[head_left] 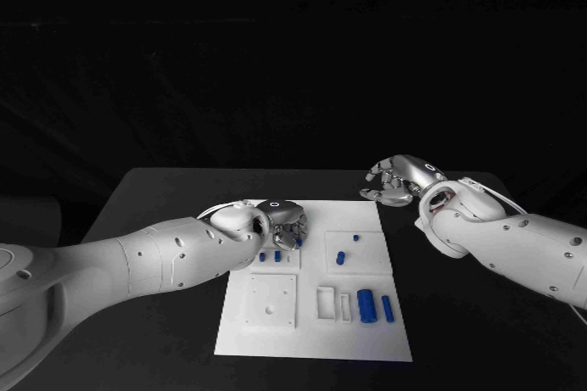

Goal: Assemble the parts on the task board

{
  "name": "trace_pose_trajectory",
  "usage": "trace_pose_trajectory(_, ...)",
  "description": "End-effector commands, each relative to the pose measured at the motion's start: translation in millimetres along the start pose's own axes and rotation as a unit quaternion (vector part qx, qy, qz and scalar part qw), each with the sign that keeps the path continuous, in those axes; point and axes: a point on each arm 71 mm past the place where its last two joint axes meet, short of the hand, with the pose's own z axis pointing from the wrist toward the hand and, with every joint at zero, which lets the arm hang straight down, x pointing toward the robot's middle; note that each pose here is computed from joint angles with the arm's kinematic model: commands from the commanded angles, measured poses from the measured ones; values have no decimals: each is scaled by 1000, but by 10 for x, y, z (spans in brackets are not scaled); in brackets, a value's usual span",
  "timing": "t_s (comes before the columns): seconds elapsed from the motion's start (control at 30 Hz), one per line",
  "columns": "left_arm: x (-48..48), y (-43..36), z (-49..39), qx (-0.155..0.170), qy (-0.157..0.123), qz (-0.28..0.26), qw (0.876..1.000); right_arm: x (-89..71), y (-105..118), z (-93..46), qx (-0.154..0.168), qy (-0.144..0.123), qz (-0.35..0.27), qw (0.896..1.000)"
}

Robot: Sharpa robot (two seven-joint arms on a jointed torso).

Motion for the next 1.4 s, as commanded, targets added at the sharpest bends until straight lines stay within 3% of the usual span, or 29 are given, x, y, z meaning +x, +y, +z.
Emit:
trace_pose_trajectory(0.03,170,-22,-15,1,46,10,999,4,14,-2,-6,2,-1,1000)
trace_pose_trajectory(0.4,147,5,-37,0,22,7,1000,1,11,-3,-6,1,-2,1000)
trace_pose_trajectory(0.83,126,54,-104,-12,-3,-34,999,9,26,3,-7,2,-1,1000)
trace_pose_trajectory(1.13,14,94,-172,-7,-59,-60,996,5,11,3,-6,2,-2,1000)
trace_pose_trajectory(1.4,-30,89,-239,-5,-65,-76,995,6,14,3,-6,2,-2,1000)
